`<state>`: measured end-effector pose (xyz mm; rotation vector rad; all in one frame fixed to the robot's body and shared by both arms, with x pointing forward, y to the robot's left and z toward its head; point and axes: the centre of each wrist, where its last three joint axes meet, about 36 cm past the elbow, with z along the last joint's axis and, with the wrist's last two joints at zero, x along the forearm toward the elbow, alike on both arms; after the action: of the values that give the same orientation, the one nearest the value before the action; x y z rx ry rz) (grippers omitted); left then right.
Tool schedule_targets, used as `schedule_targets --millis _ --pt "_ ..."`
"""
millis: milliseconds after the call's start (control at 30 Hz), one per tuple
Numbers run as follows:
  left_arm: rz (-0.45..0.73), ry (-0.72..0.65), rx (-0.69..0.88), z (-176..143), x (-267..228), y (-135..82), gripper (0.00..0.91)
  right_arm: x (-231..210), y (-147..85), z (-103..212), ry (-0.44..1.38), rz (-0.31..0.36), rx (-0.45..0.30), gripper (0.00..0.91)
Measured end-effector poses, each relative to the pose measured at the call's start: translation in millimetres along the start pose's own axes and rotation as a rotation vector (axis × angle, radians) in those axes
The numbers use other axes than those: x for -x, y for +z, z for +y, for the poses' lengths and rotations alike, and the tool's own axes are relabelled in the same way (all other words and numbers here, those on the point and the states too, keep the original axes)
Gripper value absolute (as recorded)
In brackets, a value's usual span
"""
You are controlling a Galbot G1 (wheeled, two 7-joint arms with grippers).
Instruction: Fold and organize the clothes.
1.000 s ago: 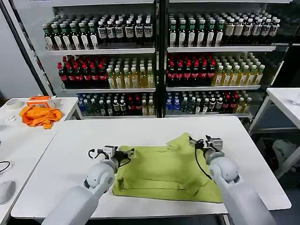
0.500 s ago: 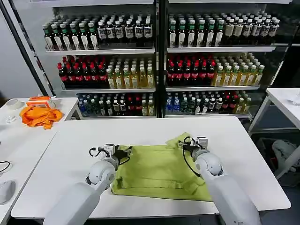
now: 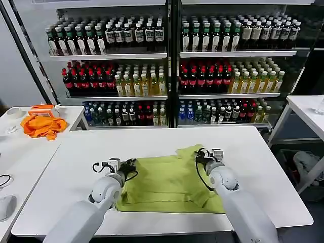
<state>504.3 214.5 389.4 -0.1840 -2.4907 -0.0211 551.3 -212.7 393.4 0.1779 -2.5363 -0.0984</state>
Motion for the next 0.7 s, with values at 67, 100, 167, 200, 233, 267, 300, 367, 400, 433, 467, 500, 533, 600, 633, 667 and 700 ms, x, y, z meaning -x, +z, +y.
schedule_targets --millis 67,100,167,200,233,267,300,367,400,433,467,500,533,600,633,667,700 --pt "-0.004 0.006 -0.010 2.3 -2.1 0.5 0.020 -2.8 -0.6 -0.9 0.000 -0.006 -0.003 0.000" --pt "-0.006 0.008 -0.015 3.2 -3.1 0.5 0.020 -4.2 -1.2 -1.4 0.000 -0.010 -0.003 0.000" --pt "-0.012 0.015 -0.025 4.5 -5.7 1.0 0.020 -7.9 -1.9 -2.8 0.000 -0.019 -0.005 0.000" --pt "-0.015 0.017 -0.030 5.0 -7.0 1.3 0.020 -9.7 -2.6 -3.3 -0.001 -0.023 -0.006 0.000" --pt "-0.018 0.019 -0.035 5.5 -8.4 1.5 0.020 -11.6 -3.5 -3.5 -0.003 -0.029 -0.007 0.000" --pt "-0.021 0.021 -0.039 6.1 -9.8 1.5 0.020 -14.1 -4.4 -4.0 -0.004 -0.035 -0.008 0.000" --pt "-0.024 0.022 -0.043 7.0 -11.3 0.9 0.020 -16.6 -5.6 -4.8 -0.004 -0.042 -0.009 0.000" --pt "-0.033 0.027 -0.051 8.4 -15.7 -0.1 0.020 -22.9 -8.5 -5.9 -0.005 -0.062 -0.010 0.000" --pt "-0.037 0.029 -0.052 8.6 -17.8 -1.0 0.020 -25.6 -9.5 -6.2 -0.007 -0.069 -0.011 0.000" --pt "-0.044 0.032 -0.053 8.9 -20.5 -1.9 0.020 -28.5 -10.2 -6.4 -0.008 -0.076 -0.011 0.000" --pt "-0.052 0.036 -0.054 9.0 -23.2 -2.9 0.020 -31.4 -10.8 -6.8 -0.009 -0.082 -0.012 0.000" --pt "-0.061 0.039 -0.056 9.3 -25.9 -4.4 0.020 -34.8 -11.5 -7.1 -0.011 -0.090 -0.012 0.000" --pt "-0.069 0.042 -0.059 9.3 -28.5 -5.7 0.020 -38.3 -12.2 -7.3 -0.012 -0.097 -0.013 0.000" --pt "-0.084 0.048 -0.063 9.4 -33.3 -7.8 0.020 -45.8 -12.8 -7.2 -0.014 -0.111 -0.014 0.000" --pt "-0.089 0.051 -0.065 9.2 -35.5 -8.5 0.020 -49.4 -13.1 -7.1 -0.015 -0.118 -0.015 0.000" --pt "-0.094 0.054 -0.066 9.1 -37.5 -8.9 0.020 -53.0 -13.6 -7.1 -0.016 -0.126 -0.017 0.000" --pt "-0.099 0.056 -0.068 8.8 -39.7 -9.3 0.020 -56.9 -13.5 -7.3 -0.016 -0.132 -0.018 0.000"
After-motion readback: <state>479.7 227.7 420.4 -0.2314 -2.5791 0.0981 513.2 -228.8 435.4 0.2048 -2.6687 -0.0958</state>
